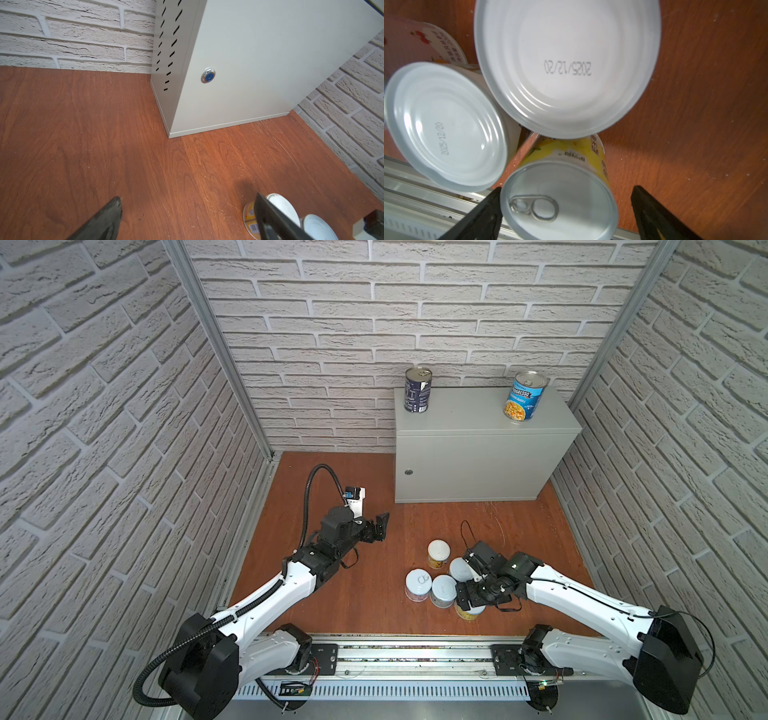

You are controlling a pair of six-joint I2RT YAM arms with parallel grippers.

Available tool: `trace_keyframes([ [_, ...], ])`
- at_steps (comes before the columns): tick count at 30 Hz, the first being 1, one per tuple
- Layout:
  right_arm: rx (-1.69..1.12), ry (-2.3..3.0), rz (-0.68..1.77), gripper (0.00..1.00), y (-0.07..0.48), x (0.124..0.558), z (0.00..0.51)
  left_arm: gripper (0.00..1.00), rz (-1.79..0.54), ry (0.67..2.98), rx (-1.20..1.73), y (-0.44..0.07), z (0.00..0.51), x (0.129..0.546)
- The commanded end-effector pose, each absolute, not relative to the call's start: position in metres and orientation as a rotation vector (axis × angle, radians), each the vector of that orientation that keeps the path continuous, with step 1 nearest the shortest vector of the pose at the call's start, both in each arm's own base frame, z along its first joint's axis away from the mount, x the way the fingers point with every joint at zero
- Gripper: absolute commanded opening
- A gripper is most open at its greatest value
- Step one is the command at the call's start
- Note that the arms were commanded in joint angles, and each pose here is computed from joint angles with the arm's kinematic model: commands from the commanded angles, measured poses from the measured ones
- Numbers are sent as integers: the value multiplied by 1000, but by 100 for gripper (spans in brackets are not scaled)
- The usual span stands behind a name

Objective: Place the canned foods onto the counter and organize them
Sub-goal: 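Lower the right gripper over the yellow pineapple can and close on it, then lift the yellow pineapple can with the right gripper toward the left gripper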

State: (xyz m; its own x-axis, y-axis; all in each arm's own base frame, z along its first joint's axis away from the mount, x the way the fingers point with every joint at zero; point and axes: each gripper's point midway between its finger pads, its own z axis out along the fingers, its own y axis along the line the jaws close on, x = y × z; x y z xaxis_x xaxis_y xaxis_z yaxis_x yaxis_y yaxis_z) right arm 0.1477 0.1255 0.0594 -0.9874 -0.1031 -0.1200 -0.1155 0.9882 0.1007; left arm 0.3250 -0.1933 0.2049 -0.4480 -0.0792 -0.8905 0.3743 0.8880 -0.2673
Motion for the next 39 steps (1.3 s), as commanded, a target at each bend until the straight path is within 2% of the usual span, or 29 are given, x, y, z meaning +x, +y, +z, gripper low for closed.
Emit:
trace_keyframes([
  [1, -147, 3005, 138, 93, 125, 150, 57, 98, -540, 1915, 205, -194, 227, 327],
  [12, -175, 3015, 36, 93, 122, 151, 48, 98, -523, 1918, 204, -191, 227, 325],
  [13, -176, 3014, 34, 90, 122, 151, 48, 98, -522, 1919, 203, -190, 226, 325],
  [16, -170, 3015, 34, 73, 122, 151, 48, 98, -519, 1918, 201, -190, 226, 325],
  [18, -166, 3011, 39, 71, 123, 152, 49, 98, -520, 1916, 201, -190, 226, 325],
  [20, -168, 3009, 42, 66, 123, 152, 51, 98, -522, 1917, 201, -191, 226, 325],
  [32, -143, 2952, 100, 60, 127, 157, 78, 98, -524, 1918, 212, -192, 224, 325],
  [39, -121, 2926, 157, 53, 134, 162, 99, 98, -516, 1912, 218, -189, 224, 322],
])
